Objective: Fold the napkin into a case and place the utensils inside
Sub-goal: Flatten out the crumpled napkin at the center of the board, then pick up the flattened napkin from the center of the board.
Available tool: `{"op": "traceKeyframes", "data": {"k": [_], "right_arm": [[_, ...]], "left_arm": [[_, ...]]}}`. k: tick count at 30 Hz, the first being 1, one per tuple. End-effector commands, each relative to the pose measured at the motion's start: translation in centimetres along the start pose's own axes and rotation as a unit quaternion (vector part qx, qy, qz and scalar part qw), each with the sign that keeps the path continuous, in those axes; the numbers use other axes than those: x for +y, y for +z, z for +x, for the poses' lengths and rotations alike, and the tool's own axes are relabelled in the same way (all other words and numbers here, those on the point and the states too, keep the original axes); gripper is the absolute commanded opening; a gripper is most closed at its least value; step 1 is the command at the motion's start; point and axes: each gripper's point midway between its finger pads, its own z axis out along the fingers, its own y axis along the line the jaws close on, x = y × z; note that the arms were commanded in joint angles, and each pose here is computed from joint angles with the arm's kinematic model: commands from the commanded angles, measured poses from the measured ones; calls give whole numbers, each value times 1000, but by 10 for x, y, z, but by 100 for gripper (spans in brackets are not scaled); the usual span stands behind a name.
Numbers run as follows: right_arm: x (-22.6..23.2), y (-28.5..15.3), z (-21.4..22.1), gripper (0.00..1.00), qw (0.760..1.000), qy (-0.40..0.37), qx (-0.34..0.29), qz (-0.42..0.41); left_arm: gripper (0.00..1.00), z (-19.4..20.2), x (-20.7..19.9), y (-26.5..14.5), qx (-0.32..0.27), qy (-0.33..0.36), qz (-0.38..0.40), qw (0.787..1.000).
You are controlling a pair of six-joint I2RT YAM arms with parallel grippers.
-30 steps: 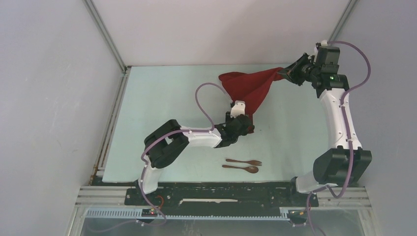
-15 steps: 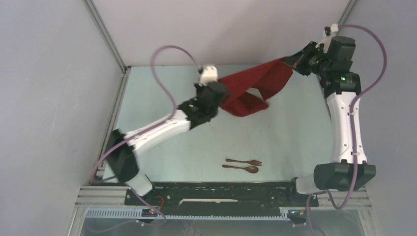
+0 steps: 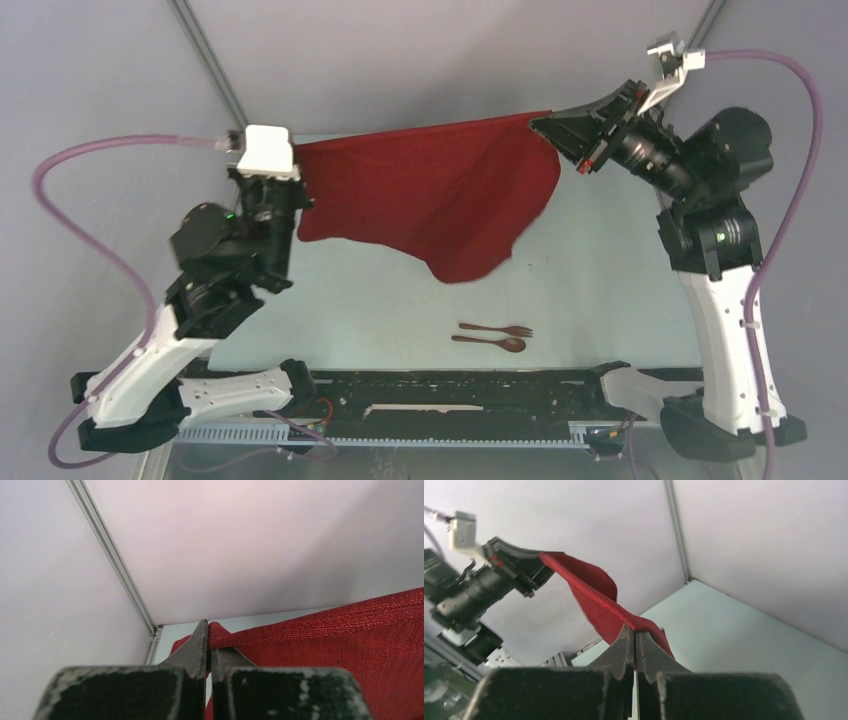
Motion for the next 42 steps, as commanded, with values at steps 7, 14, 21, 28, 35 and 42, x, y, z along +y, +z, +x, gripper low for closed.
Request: {"op": "traceKeyframes", "data": {"k": [7,14,21,28,35,42], "right_arm": [[-7,13,-15,0,994,-37,-93,43],[-142,88,53,0,980,9,-11,199],[-326,170,215,15,929,48,135,342],[-400,169,233,100,897,42,176,404],[-354,87,233,100,871,61,220,434],[-299,51,298,100,855,160,289,400]], "left_arm": [[0,11,81,-38,49,63,-98,992],[0,78,62,44,117,95,-154,977],[0,298,22,168,358,210,-146,898],[45,377,39,223,447,262,-191,834],[74,311,41,181,422,130,-211,872],[78,313,-6,95,439,-42,-82,894]]}}
